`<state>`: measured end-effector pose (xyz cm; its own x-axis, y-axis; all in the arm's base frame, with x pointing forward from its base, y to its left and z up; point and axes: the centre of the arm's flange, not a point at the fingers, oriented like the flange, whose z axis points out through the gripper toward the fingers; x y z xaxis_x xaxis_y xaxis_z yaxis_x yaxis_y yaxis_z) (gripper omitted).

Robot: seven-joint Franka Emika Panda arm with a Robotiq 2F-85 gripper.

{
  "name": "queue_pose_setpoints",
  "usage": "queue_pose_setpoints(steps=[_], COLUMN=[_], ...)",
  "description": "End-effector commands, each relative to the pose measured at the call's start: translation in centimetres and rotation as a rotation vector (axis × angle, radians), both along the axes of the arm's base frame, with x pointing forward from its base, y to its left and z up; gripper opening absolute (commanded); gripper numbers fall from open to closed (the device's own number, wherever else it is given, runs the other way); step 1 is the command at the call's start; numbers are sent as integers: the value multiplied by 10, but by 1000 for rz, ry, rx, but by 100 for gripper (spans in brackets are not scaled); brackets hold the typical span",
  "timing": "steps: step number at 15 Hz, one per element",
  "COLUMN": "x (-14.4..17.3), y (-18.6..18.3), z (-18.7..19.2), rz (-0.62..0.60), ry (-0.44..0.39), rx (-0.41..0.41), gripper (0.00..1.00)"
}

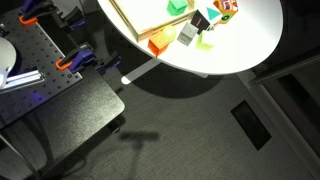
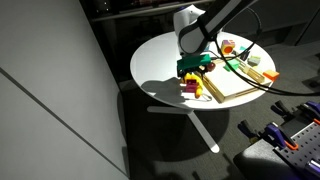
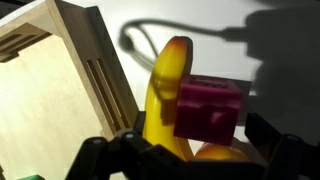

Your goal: Pick up the objects on the left side of the tray and place them in the tray starting with the mulberry pink block then the yellow round fruit and finally the blue block

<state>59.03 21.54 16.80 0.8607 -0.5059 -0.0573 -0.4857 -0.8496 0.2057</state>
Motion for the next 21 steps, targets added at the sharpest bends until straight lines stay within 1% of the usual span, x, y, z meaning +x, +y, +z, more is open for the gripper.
queue_pose_setpoints(steps=[1,13,14,15,20,21], x=[-4,-5,-5,-5,-2,-2], y=[-3,-7,-7,-7,-6,-6], z=[0,-14,-14,-15,-4,-1], rz=[-22,-26,-26,-27,-26,-25], ry=[-9,-2,-2,-3,-9,-9], rx=[-6,-22,-22,-22,-18,-18], gripper=[100,100,84,73,33,32])
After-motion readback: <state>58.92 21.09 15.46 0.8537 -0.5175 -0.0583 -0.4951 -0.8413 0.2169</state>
